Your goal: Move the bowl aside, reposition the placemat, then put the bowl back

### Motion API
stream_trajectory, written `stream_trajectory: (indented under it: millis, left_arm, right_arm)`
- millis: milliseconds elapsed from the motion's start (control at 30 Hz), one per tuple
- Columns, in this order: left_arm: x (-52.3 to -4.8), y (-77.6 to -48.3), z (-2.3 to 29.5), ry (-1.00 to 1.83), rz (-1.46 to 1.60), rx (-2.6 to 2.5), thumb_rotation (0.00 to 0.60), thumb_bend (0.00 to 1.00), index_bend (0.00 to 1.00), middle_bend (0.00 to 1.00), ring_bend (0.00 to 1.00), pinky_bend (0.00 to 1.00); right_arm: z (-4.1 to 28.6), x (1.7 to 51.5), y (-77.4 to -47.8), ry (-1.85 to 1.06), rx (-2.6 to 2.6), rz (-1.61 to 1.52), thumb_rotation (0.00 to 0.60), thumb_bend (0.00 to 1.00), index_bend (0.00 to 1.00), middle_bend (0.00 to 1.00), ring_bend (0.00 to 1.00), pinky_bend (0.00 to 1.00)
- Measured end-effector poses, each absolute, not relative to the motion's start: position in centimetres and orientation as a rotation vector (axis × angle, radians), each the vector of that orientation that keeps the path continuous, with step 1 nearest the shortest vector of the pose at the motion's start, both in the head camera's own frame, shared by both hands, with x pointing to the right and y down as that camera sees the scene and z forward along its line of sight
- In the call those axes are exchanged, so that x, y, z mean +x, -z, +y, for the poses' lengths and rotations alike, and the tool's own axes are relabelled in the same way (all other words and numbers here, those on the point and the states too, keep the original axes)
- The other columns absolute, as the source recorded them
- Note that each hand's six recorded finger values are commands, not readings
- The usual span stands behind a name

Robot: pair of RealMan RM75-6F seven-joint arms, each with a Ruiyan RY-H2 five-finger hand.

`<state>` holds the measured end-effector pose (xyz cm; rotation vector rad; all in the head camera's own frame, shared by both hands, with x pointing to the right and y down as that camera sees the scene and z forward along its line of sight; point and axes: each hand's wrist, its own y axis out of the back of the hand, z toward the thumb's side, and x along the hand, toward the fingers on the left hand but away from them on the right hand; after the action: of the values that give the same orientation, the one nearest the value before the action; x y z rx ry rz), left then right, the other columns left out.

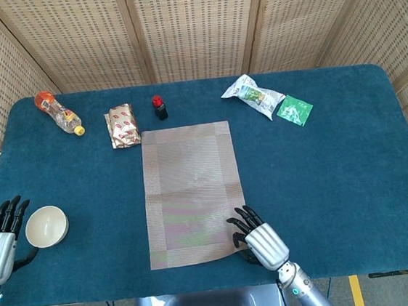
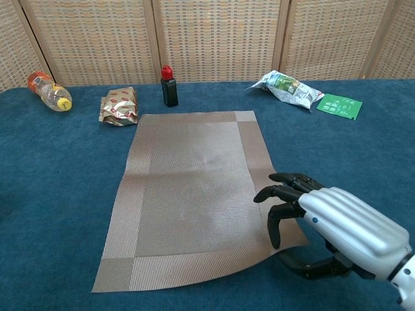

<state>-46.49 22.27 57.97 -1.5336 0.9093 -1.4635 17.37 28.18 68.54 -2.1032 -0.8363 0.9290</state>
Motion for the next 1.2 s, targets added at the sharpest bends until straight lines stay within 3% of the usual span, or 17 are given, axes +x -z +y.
stream_trajectory:
  millis: [633, 967, 1200]
  left_arm:
    - [-45.9, -58.4, 22.4, 1.462, 0.882, -1.536, 0.6, 0.18, 0.0, 0.0, 0.0, 0.0]
    - [-46.0, -58.4, 22.4, 1.464, 0.881, -1.534, 0.6, 0.18, 0.0, 0.0, 0.0, 0.0]
    - [-45.8, -58.5, 22.4, 1.46, 0.873, -1.532, 0.6, 0.18, 0.0, 0.0, 0.0, 0.0]
  right_arm:
    - [23.9, 27.7, -63.9, -1.047, -1.837, -0.857, 0.6, 0.56, 0.72, 0.32, 0.05, 0.0]
    - [18.0, 32.9, -63.6, -1.206, -1.684, -0.902, 0.6, 0.56, 0.73, 0.32, 0.06, 0.0]
    - [13.0, 33.8, -63.8, -1.278, -1.608, -0.907, 0.6, 0.56, 0.73, 0.33, 0.06, 0.0]
